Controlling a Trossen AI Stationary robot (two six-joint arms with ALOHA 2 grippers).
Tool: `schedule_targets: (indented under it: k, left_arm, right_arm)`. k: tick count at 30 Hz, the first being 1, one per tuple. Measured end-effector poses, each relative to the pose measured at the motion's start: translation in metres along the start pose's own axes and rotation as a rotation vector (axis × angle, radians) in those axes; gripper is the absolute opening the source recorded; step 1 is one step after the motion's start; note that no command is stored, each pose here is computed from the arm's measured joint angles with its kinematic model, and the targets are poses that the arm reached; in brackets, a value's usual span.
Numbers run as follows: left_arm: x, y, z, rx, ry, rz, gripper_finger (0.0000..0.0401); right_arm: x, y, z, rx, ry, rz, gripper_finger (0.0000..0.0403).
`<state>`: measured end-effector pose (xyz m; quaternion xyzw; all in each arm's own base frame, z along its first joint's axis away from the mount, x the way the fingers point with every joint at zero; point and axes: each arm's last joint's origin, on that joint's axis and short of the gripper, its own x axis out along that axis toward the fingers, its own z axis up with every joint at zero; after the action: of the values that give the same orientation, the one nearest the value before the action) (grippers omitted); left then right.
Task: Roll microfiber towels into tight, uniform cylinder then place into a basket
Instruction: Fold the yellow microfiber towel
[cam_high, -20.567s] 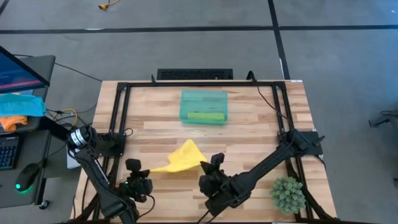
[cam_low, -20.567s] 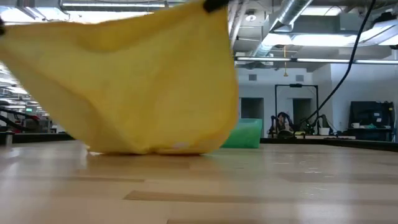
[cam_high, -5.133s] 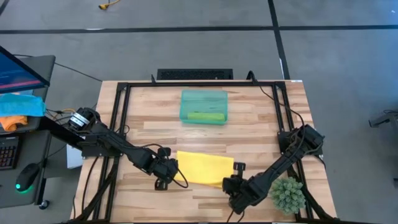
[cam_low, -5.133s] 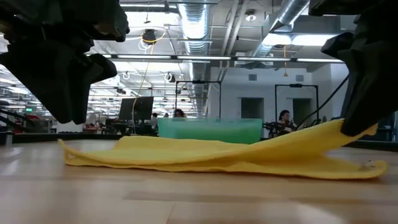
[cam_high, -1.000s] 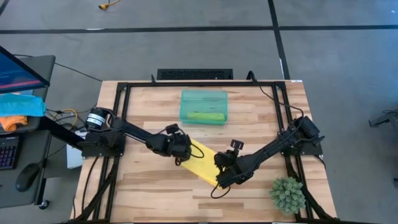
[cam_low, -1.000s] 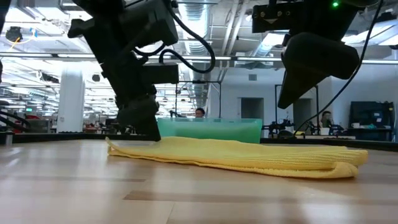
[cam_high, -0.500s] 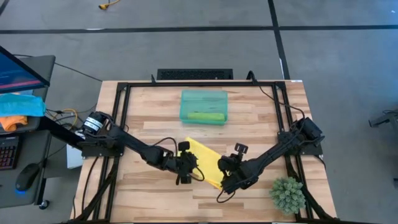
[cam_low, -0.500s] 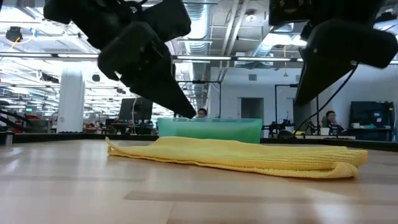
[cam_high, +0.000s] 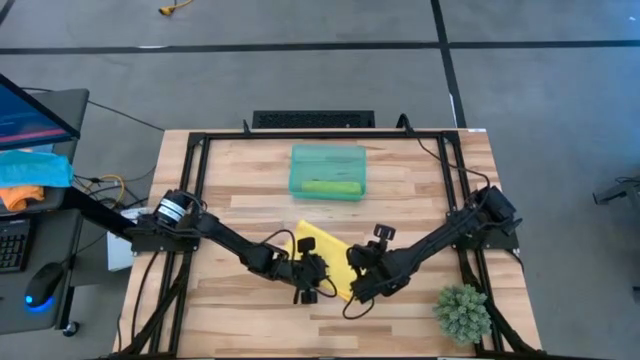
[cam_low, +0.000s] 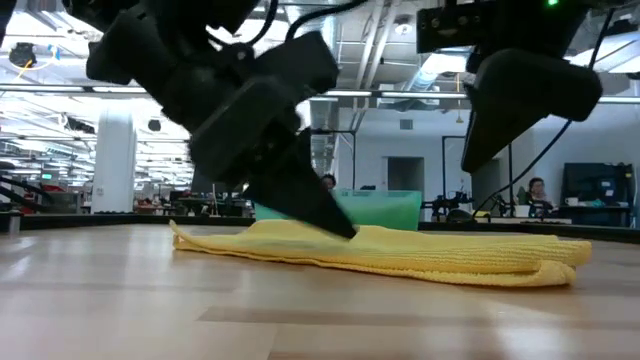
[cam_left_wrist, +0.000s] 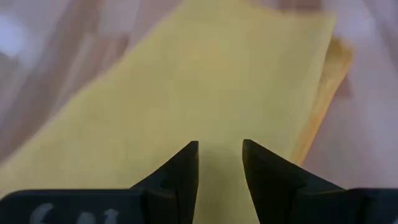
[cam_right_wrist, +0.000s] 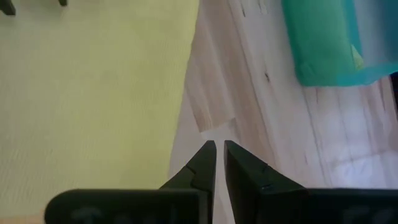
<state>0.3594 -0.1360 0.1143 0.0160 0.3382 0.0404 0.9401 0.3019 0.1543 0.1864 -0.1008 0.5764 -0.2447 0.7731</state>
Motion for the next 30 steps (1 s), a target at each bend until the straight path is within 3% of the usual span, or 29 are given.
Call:
schedule_targets:
  k: [6, 19, 26, 30]
  left_arm:
    - [-0.002, 0.002, -0.011, 0.019, 0.121, 0.010, 0.0116]
    - [-0.019, 0.008, -0.027, 0.190, 0.389, 0.017, 0.0116]
    - [-0.060, 0.003, -0.031, 0.339, 0.475, 0.107, 0.0116]
    - [-0.081, 0.002, -0.032, 0.347, 0.509, 0.172, 0.0116]
  right_arm:
    - [0.005, -0.006, 0.004, -0.001, 0.016, -0.006, 0.0053]
    - [0.014, -0.014, 0.016, 0.034, 0.018, 0.015, 0.0053]
    - [0.012, -0.011, 0.014, 0.038, 0.028, 0.040, 0.0053]
    - [0.009, -0.007, 0.011, 0.044, 0.022, 0.045, 0.0053]
